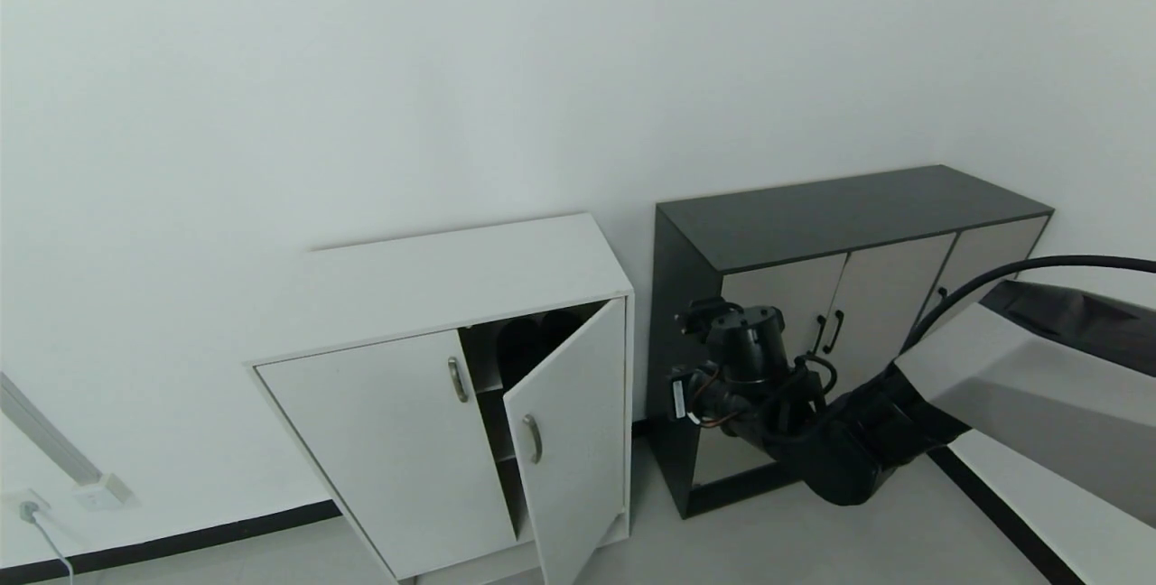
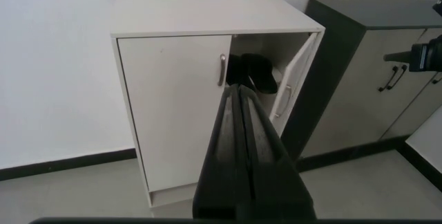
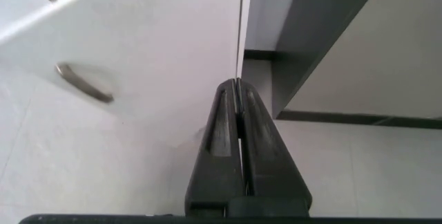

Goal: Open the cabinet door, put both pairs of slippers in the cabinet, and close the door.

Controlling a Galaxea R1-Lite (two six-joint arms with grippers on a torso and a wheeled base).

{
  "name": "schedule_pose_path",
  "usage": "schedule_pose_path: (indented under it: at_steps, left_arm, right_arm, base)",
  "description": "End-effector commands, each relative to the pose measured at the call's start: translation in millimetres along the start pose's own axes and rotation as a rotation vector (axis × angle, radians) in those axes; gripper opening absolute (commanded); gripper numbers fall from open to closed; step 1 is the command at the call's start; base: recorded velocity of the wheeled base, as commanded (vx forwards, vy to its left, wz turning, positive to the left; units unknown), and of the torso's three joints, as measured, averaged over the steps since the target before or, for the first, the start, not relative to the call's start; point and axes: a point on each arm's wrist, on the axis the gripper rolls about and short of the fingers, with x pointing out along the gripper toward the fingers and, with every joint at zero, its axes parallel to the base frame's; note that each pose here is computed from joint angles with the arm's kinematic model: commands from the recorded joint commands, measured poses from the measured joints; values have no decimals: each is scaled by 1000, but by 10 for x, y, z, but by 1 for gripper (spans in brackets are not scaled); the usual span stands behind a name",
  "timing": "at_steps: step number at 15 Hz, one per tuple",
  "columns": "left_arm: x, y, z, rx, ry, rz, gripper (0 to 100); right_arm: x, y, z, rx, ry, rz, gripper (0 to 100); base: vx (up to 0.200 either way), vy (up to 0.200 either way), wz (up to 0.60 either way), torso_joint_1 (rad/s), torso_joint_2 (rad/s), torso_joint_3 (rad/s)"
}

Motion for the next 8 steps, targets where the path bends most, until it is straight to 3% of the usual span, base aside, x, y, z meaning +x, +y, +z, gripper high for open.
schedule_pose_path:
  at_steps: [1,7,8]
  left_arm:
    - [0,0,0,0,0,1,0]
    - [0,0,0,0,0,1,0]
    - [0,0,0,0,0,1,0]
  right_arm:
    - [-22,54,-6,-5,0,14,0]
    - [-32,89,-55,-10,16,43,0]
    - [-33,89,-60,-9,5,47,0]
  base:
    - [0,0,600,-2,7,2]
    - [0,0,600,5,5,5]
    - [0,0,0,0,0,0]
